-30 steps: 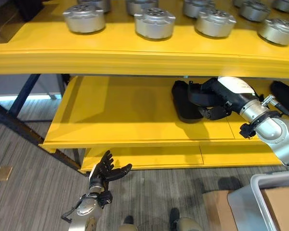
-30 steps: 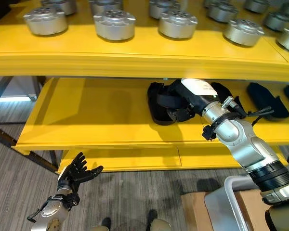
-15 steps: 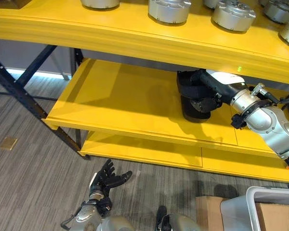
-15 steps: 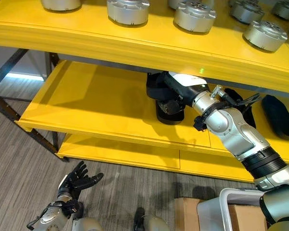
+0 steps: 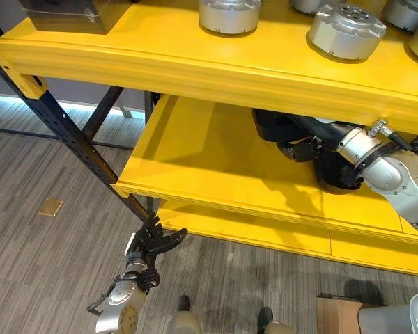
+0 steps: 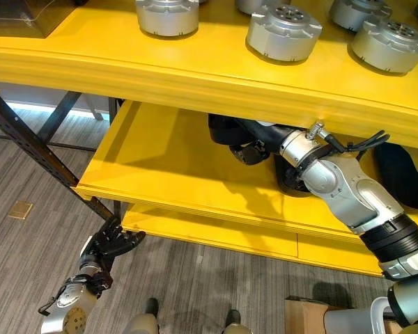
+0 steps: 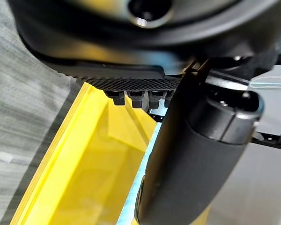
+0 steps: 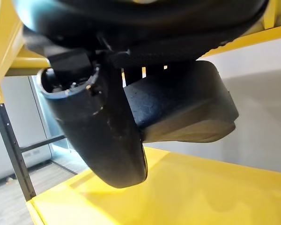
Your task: Move parts from the plastic box to the shelf.
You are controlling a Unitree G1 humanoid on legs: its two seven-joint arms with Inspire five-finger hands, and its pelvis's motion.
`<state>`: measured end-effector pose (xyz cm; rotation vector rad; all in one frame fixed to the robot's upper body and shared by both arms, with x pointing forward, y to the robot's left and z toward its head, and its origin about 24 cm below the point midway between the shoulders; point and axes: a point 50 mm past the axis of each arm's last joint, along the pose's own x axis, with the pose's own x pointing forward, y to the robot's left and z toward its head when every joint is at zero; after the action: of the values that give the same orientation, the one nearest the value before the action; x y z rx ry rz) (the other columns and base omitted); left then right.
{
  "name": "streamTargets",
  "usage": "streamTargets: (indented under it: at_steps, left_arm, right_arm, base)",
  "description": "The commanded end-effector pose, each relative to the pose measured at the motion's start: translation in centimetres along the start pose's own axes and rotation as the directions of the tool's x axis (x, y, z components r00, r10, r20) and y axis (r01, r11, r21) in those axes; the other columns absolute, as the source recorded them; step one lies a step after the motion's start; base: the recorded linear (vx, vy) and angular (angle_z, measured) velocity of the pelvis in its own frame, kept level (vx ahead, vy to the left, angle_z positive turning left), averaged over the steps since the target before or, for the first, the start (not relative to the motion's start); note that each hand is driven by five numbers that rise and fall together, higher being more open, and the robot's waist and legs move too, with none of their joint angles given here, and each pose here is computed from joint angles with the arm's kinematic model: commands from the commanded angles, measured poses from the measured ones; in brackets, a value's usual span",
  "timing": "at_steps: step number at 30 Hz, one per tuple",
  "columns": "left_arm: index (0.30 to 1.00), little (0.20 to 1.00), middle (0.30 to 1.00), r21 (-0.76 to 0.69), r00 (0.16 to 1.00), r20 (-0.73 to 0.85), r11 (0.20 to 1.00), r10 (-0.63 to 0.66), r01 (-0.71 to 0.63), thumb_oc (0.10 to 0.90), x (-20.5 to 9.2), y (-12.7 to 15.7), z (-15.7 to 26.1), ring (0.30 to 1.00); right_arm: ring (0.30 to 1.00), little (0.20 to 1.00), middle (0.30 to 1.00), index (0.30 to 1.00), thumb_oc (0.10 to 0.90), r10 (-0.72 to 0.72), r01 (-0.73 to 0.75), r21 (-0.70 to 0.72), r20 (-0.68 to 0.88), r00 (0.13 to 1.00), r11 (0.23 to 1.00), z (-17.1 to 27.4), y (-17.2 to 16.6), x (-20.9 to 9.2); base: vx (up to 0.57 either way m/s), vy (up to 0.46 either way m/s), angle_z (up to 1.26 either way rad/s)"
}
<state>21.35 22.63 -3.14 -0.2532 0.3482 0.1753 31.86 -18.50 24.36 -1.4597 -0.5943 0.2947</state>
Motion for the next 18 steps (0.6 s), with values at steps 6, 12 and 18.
streamTargets:
  at_steps: [6, 12, 18]
  left_arm:
    - [1.000, 1.000, 1.000, 0.081, 0.991, 0.108, 0.994, -0.083, 0.074, 0.900, -0.5, 0.2, 2.5, 1.000]
    - [1.000, 1.000, 1.000, 0.096, 0.990, 0.100, 0.992, -0.095, 0.085, 0.900, -0.6, 0.3, 2.4, 1.000]
    - [1.000, 1.000, 1.000, 0.110, 0.986, 0.121, 0.989, -0.112, 0.099, 0.900, -0.4, 0.1, 3.0, 1.000]
  right_arm:
    - [0.300, 0.300, 0.300, 0.300, 0.400, -0.321, 0.321, -0.048, 0.020, 0.947, 0.946, 0.4, -6.9, 3.3]
    - [0.300, 0.300, 0.300, 0.300, 0.400, -0.213, 0.209, -0.049, -0.100, 0.972, 0.977, -1.8, -3.9, 4.2]
    - [0.300, 0.300, 0.300, 0.300, 0.400, -0.151, 0.142, -0.055, -0.222, 0.963, 0.988, -4.1, -1.8, 4.5]
  base:
    - [0.02, -0.010, 0.09]
    - [-0.05, -0.011, 0.08]
    - [-0.06, 0.002, 0.04]
